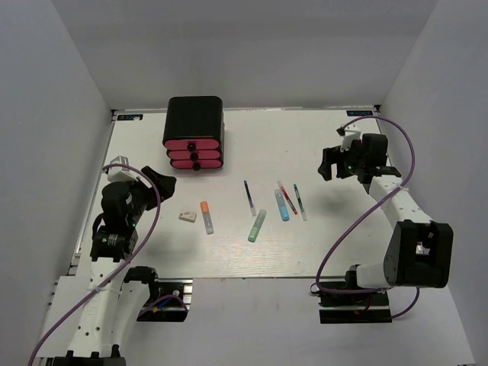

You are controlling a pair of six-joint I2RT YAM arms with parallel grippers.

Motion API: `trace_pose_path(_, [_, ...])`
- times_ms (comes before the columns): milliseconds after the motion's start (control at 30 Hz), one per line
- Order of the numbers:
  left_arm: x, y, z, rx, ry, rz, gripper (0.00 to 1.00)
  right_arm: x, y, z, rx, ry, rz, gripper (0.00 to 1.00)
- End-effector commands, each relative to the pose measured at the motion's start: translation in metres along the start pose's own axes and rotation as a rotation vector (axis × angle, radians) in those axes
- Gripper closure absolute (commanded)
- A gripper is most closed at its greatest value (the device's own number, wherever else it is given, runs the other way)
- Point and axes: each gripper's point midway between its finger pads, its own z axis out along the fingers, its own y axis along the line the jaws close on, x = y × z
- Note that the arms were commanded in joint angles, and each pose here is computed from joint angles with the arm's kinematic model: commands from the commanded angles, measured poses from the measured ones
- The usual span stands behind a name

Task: Sort the stationery into containers
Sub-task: Open the drawer in the storage box.

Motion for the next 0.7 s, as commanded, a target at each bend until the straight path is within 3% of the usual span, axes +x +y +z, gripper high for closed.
trace_pose_path(0, [0.003, -0.011, 0.000, 0.068, 0.009, -0.013, 0.04, -0.010, -0.004, -0.004, 0.012, -0.005, -0.026, 0.10])
trace_pose_path(100, [0.003, -0.017, 0.001, 0.108, 0.009, -0.009, 0.12, -0.002, 0.009, -0.007, -0.076, 0.029, -0.096, 0.10])
trace_pose_path(200, [0.007, -0.023, 0.004, 0.148, 0.030, 0.002, 0.33, 0.001, 0.024, -0.011, -0.189, 0.048, -0.198, 0.10])
trace_pose_path(233, [0.007, -0.023, 0.007, 0.146, 0.032, 0.002, 0.47, 0.000, 0.025, -0.012, -0.202, 0.046, -0.222, 0.10])
trace_pose_path(333, [0.014, -0.025, 0.012, 0.159, 0.065, 0.023, 0.59, 0.009, 0.027, -0.009, -0.231, 0.081, -0.210, 0.10])
trace_pose_path(400, [0.014, -0.027, 0.015, 0.168, 0.067, 0.024, 0.57, 0.011, 0.030, -0.011, -0.259, 0.083, -0.218, 0.10])
trace_pose_path(433, [0.012, -0.031, 0.016, 0.188, 0.063, 0.026, 0.43, 0.012, 0.031, -0.011, -0.259, 0.085, -0.219, 0.10])
trace_pose_path(500, [0.018, -0.031, 0.022, 0.198, 0.086, 0.025, 0.34, 0.012, 0.038, -0.012, -0.299, 0.073, -0.217, 0.10])
trace_pose_path(533, [0.017, -0.033, 0.024, 0.211, 0.084, 0.026, 0.31, 0.011, 0.039, -0.012, -0.307, 0.072, -0.217, 0.23])
trace_pose_path(600, [0.023, -0.032, 0.030, 0.217, 0.112, 0.035, 0.19, 0.009, 0.047, -0.014, -0.350, 0.054, -0.216, 0.58])
trace_pose_path(633, [0.025, -0.031, 0.032, 0.210, 0.123, 0.032, 0.16, 0.007, 0.050, -0.014, -0.362, 0.049, -0.220, 0.91])
trace_pose_path(667, [0.029, -0.027, 0.039, 0.198, 0.141, 0.039, 0.16, 0.008, 0.054, -0.015, -0.385, 0.043, -0.228, 0.99])
